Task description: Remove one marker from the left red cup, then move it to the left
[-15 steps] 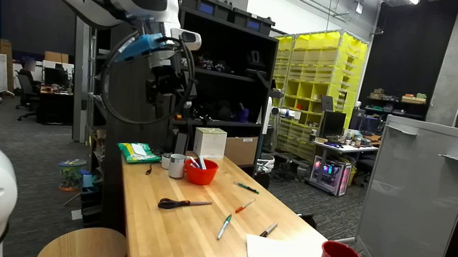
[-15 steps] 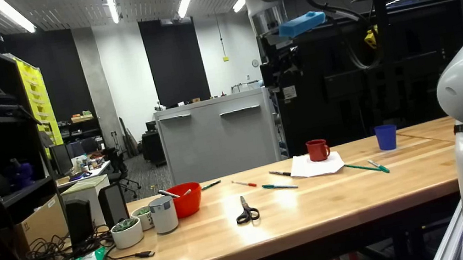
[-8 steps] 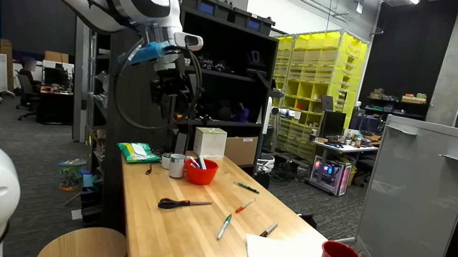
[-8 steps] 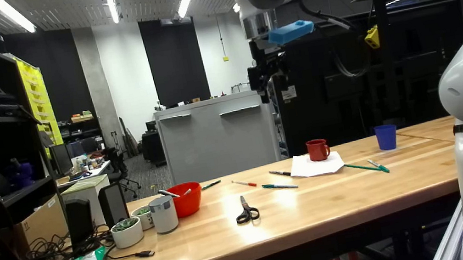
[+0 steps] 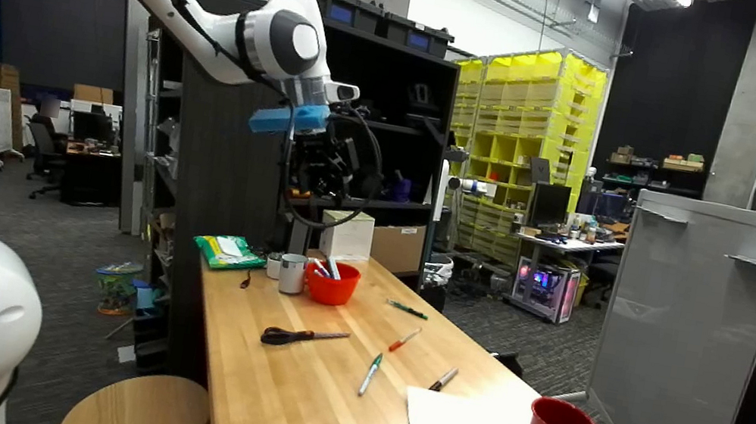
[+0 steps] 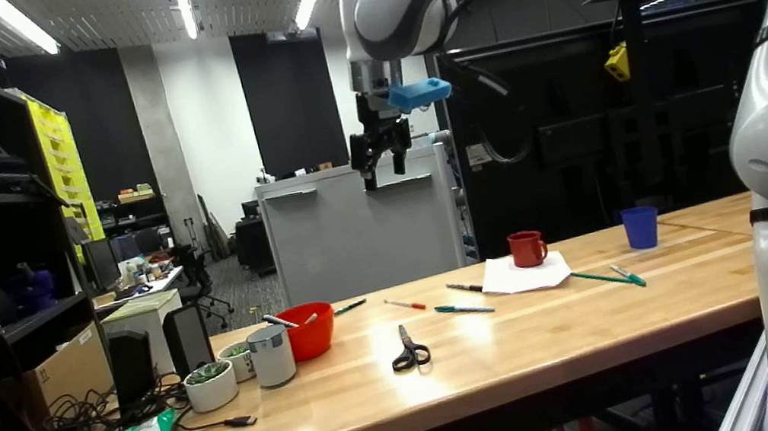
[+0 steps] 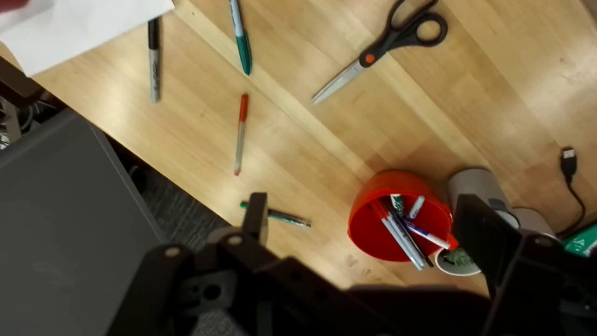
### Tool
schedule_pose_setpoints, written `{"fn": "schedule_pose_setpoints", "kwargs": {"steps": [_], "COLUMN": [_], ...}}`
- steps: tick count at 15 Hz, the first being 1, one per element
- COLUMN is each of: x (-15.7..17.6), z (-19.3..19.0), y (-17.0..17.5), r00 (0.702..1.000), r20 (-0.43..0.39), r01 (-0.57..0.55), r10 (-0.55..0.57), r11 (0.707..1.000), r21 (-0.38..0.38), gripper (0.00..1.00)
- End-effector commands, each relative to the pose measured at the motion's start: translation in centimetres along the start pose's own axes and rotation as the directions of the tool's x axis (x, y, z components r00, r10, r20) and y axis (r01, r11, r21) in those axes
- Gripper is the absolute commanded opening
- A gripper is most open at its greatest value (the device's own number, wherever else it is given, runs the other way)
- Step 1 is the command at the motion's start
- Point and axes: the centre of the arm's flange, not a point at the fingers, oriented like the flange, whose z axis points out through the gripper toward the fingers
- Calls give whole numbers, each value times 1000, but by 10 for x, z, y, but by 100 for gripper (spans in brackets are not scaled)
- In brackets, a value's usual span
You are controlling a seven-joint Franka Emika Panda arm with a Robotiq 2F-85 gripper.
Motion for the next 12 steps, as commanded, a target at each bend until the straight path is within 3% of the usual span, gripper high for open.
{"fn": "schedule_pose_setpoints", "kwargs": {"steps": [1, 4, 8, 12], "x": [12, 36, 43, 73], "z": [7, 23, 28, 63], "y": [-1, -3, -1, 5], "r00": [1000, 1000, 1000, 993], "r20": [4, 14, 1, 6], "r01": [12, 24, 16, 117], "r10": [-12, -25, -16, -117], "r11": [1000, 999, 999, 992], "r21": [10, 26, 35, 38], "gripper": [100, 100, 100, 100]}}
